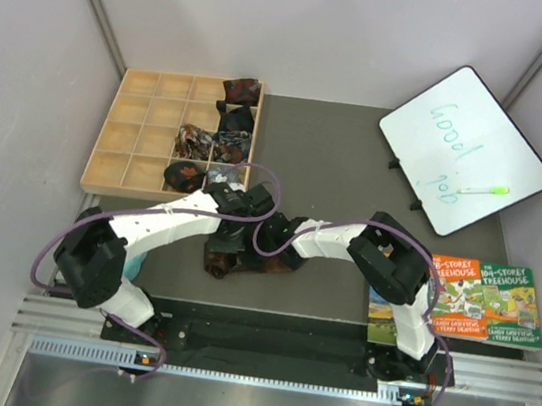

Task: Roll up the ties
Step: Roll the tie at the center of the board.

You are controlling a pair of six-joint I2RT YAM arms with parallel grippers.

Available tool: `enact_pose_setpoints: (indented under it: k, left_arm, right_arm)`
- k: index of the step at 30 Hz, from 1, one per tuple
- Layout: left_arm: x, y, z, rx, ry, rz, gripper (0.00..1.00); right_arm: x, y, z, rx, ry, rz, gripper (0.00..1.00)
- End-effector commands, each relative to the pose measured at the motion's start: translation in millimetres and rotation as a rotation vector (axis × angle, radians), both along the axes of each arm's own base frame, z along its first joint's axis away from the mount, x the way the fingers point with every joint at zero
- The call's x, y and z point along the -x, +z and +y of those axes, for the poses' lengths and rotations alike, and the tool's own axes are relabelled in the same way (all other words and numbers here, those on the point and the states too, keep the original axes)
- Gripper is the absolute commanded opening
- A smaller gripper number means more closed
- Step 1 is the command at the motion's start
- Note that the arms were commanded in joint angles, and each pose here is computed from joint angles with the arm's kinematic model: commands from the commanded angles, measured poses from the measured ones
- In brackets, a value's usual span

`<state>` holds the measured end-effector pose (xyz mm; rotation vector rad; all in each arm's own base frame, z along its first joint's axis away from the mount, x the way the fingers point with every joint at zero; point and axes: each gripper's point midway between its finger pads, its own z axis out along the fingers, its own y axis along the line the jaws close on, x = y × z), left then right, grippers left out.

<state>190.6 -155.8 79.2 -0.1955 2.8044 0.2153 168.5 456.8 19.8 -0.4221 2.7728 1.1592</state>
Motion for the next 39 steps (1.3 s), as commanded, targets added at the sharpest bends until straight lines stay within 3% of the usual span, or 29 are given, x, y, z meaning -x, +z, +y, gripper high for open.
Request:
enact_pose_setpoints:
  k: [1, 13, 19, 25, 31, 39]
  left_arm:
    - [7.1, -6.4, 2.5, -0.145, -0.048, 0.012, 0.10]
    - [4.3, -9.8, 9.2, -0.311, -0.077, 0.027, 0.09]
    - [1.4, 0.5, 16.0, -0.355, -0.102, 0.019, 0.09]
    - [-5.3, 12.2, 18.5, -0.340, -0.108, -0.012, 0.09]
    - [-12.2, 23.6, 8.6, -0.185, -0.118, -0.061, 0.09]
    - [-13.6, 36.0, 25.4, -0.173, -0.099, -0.081, 0.09]
  right_arm:
    - [-6.6, 33.0, -1.1, -0.056, 0.009, -0.062, 0.00]
    - [-4.2, 43.1, -62.3, 0.106, 0.005, -0.075, 0.00]
    - [2.3, 50.9, -73.7, 0.135, 0.052, -0.090, 0.07]
    - [1.8, 47.8, -75.0, 0.160, 0.068, -0.089, 0.15]
    - [1.6, 40.3, -68.9, 0.176, 0.091, -0.058, 0.21]
    - [-1.0, 39.1, -63.0, 0.144, 0.090, 0.003, 0.28]
